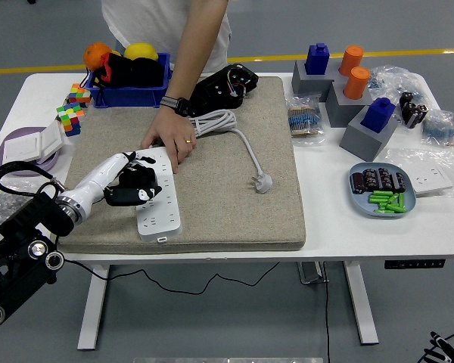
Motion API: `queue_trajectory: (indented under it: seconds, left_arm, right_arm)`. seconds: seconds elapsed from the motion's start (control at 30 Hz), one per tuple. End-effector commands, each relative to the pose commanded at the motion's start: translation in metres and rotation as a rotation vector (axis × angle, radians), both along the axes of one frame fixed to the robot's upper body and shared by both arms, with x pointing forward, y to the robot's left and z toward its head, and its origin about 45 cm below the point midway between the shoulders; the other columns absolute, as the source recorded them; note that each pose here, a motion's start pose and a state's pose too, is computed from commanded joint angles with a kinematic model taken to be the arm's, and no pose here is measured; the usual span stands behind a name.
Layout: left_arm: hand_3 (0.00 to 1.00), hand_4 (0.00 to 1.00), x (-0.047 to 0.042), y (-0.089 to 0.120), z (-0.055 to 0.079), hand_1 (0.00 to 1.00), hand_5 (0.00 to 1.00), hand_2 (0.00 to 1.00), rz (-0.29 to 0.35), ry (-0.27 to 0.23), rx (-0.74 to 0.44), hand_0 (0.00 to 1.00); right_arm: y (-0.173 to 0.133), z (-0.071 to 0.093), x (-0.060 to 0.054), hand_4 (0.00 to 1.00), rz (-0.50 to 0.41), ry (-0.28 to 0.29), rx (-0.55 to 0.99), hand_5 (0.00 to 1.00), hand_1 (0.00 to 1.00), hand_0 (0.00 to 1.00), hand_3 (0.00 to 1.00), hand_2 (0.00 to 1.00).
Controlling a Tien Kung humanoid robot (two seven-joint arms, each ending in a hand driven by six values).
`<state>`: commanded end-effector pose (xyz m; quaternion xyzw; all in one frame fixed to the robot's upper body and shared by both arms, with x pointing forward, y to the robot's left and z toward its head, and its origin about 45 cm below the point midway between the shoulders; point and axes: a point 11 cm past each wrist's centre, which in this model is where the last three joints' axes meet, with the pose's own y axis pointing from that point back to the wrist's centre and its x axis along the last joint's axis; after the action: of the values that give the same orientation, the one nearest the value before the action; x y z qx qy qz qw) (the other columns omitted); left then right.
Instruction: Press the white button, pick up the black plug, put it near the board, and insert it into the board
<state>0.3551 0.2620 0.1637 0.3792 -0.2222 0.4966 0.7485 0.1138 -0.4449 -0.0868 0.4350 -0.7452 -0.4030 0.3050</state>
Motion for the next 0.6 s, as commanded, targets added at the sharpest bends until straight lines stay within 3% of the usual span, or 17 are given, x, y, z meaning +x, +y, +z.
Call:
queue_trajectory:
  seconds: [0.17, 0.3, 0.43, 0.6]
  left_arm:
    - [0.751, 0.775, 0.0020, 0.000, 0.008, 0.702, 0.284, 0.611, -0.005, -0.030, -0.005, 0.697]
    - [0.751, 0.775, 0.0063, 0.001, 0.024, 0.702, 0.284, 0.611, -0.009, -0.104, -0.029, 0.697]
    - [0.751, 0.775, 0.0130, 0.007, 0.047, 0.697, 0.279, 0.609, 0.002, -0.225, -0.074, 0.682]
    - [0.747, 0.772, 0.0234, 0.032, 0.062, 0.698, 0.271, 0.619, 0.104, -0.290, -0.115, 0.685]
  right_arm:
    - [-0.001, 0.000, -0.001, 0.739, 0.000, 0.001, -0.002, 0.492, 0.603, 0.722, 0.664, 0.551]
    - [0.000, 0.000, -0.001, 0.739, -0.002, 0.002, -0.001, 0.492, 0.603, 0.722, 0.664, 0.551]
    - [0.000, 0.000, -0.001, 0.740, -0.002, 0.001, 0.000, 0.494, 0.604, 0.722, 0.664, 0.551]
    - [0.001, -0.001, -0.001, 0.739, -0.001, 0.000, 0.001, 0.493, 0.604, 0.721, 0.664, 0.551]
